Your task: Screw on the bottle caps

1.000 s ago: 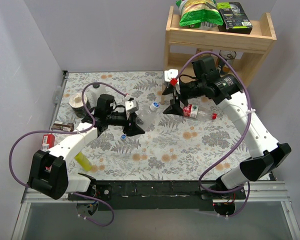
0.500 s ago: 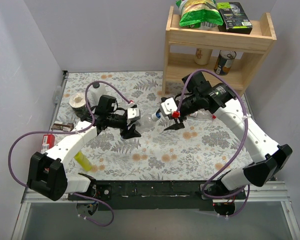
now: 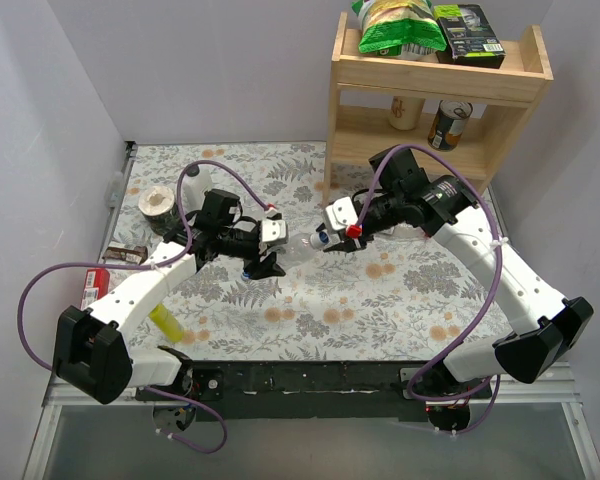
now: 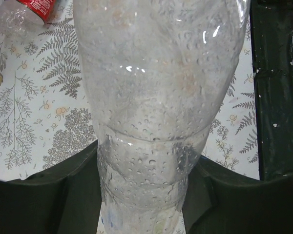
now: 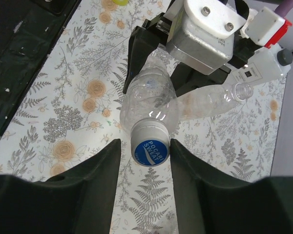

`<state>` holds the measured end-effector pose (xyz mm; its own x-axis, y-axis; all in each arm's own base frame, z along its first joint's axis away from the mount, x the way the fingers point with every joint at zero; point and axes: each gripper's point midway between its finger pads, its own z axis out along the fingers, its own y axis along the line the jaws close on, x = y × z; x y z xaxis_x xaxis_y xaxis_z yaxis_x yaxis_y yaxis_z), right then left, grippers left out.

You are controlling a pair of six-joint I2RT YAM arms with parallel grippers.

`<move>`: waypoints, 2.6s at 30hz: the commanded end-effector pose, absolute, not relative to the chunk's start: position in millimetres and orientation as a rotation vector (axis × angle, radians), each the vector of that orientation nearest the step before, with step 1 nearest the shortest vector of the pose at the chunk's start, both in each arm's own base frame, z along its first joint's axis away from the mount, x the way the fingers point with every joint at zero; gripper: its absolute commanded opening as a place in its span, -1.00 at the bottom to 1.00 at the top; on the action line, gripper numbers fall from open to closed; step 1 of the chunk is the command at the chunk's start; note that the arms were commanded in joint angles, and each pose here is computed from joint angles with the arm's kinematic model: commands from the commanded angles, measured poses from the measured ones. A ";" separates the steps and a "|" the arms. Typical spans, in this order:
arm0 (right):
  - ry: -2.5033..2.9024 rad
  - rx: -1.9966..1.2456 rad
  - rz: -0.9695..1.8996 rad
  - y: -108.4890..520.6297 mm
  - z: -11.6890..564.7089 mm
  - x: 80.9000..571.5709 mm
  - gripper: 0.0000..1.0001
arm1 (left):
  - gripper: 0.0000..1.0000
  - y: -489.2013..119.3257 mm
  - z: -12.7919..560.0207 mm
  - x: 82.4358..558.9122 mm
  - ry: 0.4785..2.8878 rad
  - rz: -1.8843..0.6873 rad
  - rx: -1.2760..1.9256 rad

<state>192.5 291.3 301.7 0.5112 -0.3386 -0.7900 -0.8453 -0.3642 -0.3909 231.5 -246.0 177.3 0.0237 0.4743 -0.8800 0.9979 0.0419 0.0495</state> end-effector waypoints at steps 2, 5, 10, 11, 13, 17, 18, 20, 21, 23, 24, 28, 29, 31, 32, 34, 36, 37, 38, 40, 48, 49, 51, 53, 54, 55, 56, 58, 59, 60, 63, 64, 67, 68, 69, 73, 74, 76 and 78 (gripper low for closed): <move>0.949 -1.951 0.782 290.1 302.0 186.5 -0.19 | -1.00 -250.9 199.7 240.4 1.474 -0.812 1.550; 0.978 -1.919 0.805 294.6 305.6 190.2 -0.56 | -1.00 -250.5 196.0 247.3 1.488 -0.769 1.550; 1.499 -1.564 0.991 313.3 302.9 222.9 -0.97 | -1.00 -250.0 203.4 264.6 1.554 -0.631 1.392; 1.591 -1.486 1.074 315.8 306.2 225.2 -0.97 | -1.00 -254.5 220.8 276.7 1.492 -0.575 1.324; 1.912 -1.264 1.392 320.0 290.9 220.9 -0.97 | -1.00 -251.9 228.6 280.2 1.499 -0.475 1.210; 2.070 -0.979 1.844 306.1 281.0 228.4 -0.89 | -1.00 -262.2 233.7 275.7 1.494 -0.449 1.179; 2.032 -0.940 1.830 296.3 292.7 246.0 -0.52 | -1.00 -261.9 230.6 274.3 1.513 -0.458 1.180; 1.859 -1.032 1.709 286.6 313.5 263.4 -0.02 | -1.00 -260.1 222.7 268.4 1.552 -0.481 1.187; 1.712 -1.116 1.594 279.4 336.5 272.2 0.36 | -1.00 -260.8 219.3 262.8 1.555 -0.511 1.208; 1.374 -1.386 1.286 266.9 354.4 259.2 0.57 | -1.00 -259.8 209.3 249.5 1.566 -0.561 1.273; 1.285 -1.442 1.201 265.0 358.6 252.0 0.69 | -1.00 -263.2 211.9 239.6 1.545 -0.625 1.294; 1.128 -1.438 1.009 251.8 348.0 225.6 0.85 | -1.00 -270.2 216.9 221.3 1.543 -0.777 1.303; 1.110 -1.437 1.006 252.0 348.0 221.5 0.86 | -1.00 -272.2 219.9 220.2 1.542 -0.800 1.297; 1.113 -1.438 1.040 255.9 344.0 213.5 0.84 | -1.00 -276.4 225.3 218.7 1.540 -0.836 1.294; 1.124 -1.437 1.056 257.1 342.4 212.1 0.82 | -1.00 -276.7 225.5 218.8 1.542 -0.840 1.297; 1.151 -1.405 1.087 260.2 343.9 214.2 0.78 | -1.00 -279.2 231.1 219.6 1.516 -0.842 1.316; 1.136 -1.382 1.068 262.3 344.7 220.5 0.75 | -1.00 -281.0 233.8 220.6 1.510 -0.847 1.320; 1.163 -1.358 1.084 262.6 343.4 221.5 0.75 | -1.00 -282.1 236.3 221.9 1.506 -0.850 1.319; 1.175 -1.347 1.085 262.9 340.0 223.1 0.74 | -1.00 -282.6 236.8 222.1 1.503 -0.851 1.319; 1.182 -1.340 1.086 263.6 338.5 226.2 0.69 | -1.00 -283.4 238.5 223.0 1.497 -0.847 1.322; 1.181 -1.292 1.201 266.7 346.4 216.0 0.51 | -1.00 -283.1 237.8 224.2 1.504 -0.843 1.328; 1.178 -1.288 1.208 266.4 348.0 215.1 0.51 | -1.00 -282.7 237.9 224.0 1.506 -0.842 1.326; 1.176 -1.280 1.229 266.8 350.5 212.2 0.49 | -1.00 -282.5 238.2 223.7 1.508 -0.843 1.325; 1.180 -1.277 1.241 266.7 350.8 211.6 0.40 | -1.00 -282.5 237.0 223.7 1.511 -0.844 1.326; 1.186 -1.277 1.255 267.4 349.7 210.8 0.36 | -1.00 -282.6 237.1 224.2 1.511 -0.842 1.325; 1.191 -1.277 1.263 267.5 349.0 210.4 0.32 | -1.00 -282.6 237.1 224.2 1.511 -0.842 1.325; 1.194 -1.274 1.272 267.5 349.8 209.6 0.23 | -1.00 -282.9 238.0 224.5 1.508 -0.841 1.324; 1.195 -1.275 1.296 268.4 348.8 208.6 0.12 | -1.00 -283.2 239.2 224.2 1.504 -0.843 1.326; 1.213 -1.264 1.316 268.5 348.2 207.7 0.01 | -1.00 -283.2 239.2 224.2 1.504 -0.843 1.326; 1.204 -1.265 1.326 269.0 348.7 207.2 -0.06 | -1.00 -283.4 239.0 224.5 1.504 -0.843 1.326; 1.262 -1.219 1.367 269.8 342.6 208.6 -0.43 | -1.00 -283.7 238.7 225.0 1.504 -0.844 1.325; 1.271 -1.184 1.381 270.7 347.7 210.0 -0.50 | -1.00 -284.1 239.1 226.3 1.503 -0.841 1.317; 1.329 -1.001 1.299 271.9 353.6 233.0 -0.90 | -1.00 -285.8 232.9 230.7 1.520 -0.838 1.281; 1.347 -0.963 1.291 275.7 356.4 236.1 -0.97 | -1.00 -289.2 228.9 234.2 1.535 -0.797 1.268; 1.365 -0.886 1.228 277.1 367.1 250.9 -0.97 | -1.00 -292.5 226.7 236.7 1.545 -0.771 1.246; 1.426 -0.849 1.173 292.1 372.2 266.3 -0.97 | -0.64 -309.8 219.6 239.1 1.570 -0.759 1.217; 1.479 -0.877 1.166 292.7 361.3 267.2 -0.97 | -0.29 -310.3 224.5 241.7 1.576 -0.756 1.208; 1.399 -1.005 1.038 285.4 368.7 274.4 -0.97 | 0.46 -299.1 222.7 251.2 1.621 -0.668 1.164; 1.470 -1.190 0.949 272.3 329.5 275.5 -0.97 | 0.96 -283.1 221.0 254.2 1.620 -0.583 1.179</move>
